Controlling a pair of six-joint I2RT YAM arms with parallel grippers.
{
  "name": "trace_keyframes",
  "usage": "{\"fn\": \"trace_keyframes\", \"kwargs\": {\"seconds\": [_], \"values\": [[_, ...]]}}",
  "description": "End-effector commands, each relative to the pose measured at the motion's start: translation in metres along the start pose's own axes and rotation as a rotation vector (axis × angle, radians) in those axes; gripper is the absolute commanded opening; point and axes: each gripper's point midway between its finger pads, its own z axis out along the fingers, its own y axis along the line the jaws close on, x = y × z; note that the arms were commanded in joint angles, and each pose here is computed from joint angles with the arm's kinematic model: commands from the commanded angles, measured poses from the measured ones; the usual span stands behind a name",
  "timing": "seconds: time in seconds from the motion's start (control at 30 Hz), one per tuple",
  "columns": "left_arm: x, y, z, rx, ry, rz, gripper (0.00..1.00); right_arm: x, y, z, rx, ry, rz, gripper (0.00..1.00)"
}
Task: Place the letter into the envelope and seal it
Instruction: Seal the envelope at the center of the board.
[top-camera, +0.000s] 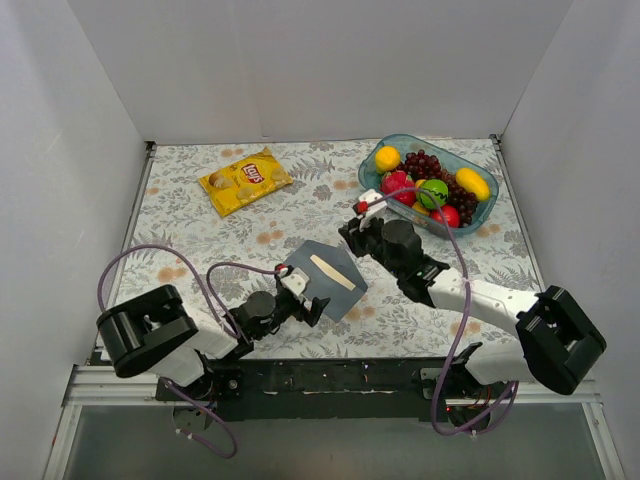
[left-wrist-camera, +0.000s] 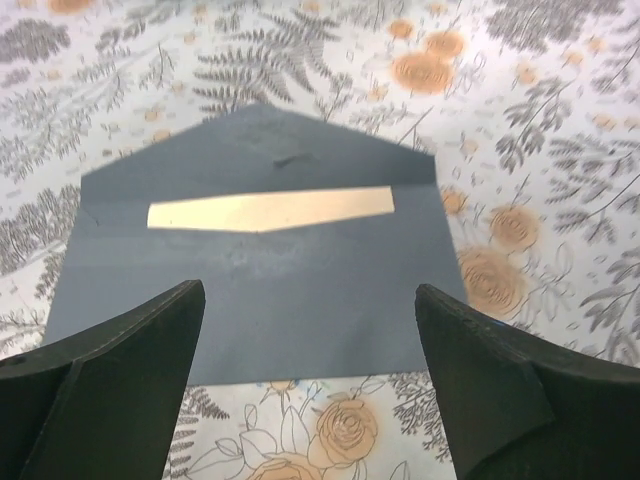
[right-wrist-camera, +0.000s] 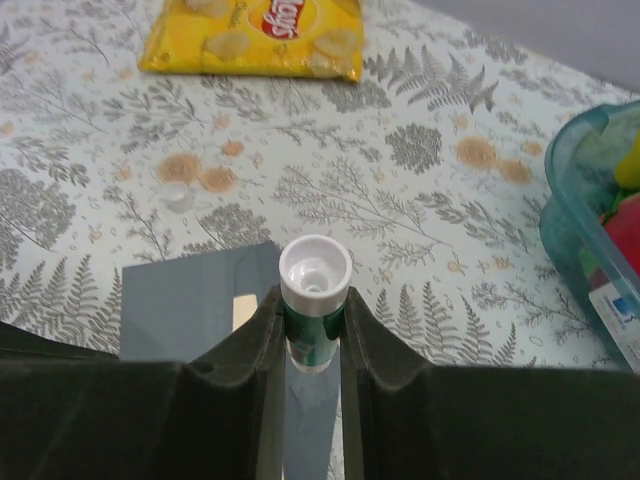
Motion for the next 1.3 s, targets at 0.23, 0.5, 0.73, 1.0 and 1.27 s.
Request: {"fn": "trace_keyframes", "kwargs": {"seconds": [0.23,0.5,0.73,1.0,1.27], "values": [[-0.043,0.011,0.0,-0.085,0.009,-0.106,0.82,0.048,-0.055,-0.02,0.007,0.789,0.079,0.01],[-0.033,0.028,0.001,-0.224,0.117,-0.304,0.84,0.104,-0.067,0.0,-0.123,1.002,0.17,0.01],[-0.02,0.038,-0.009,-0.269,0.108,-0.345,0.98,0.129,-0.072,0.005,-0.127,1.071,0.198,0.01],[0.016,0.047,-0.001,-0.328,0.19,-0.329,0.97,0.14,-0.062,0.015,-0.196,1.108,0.232,0.01],[0.057,0.048,0.015,-0.357,0.296,-0.341,0.92,0.143,-0.043,0.006,-0.264,1.124,0.226,0.01]]}}
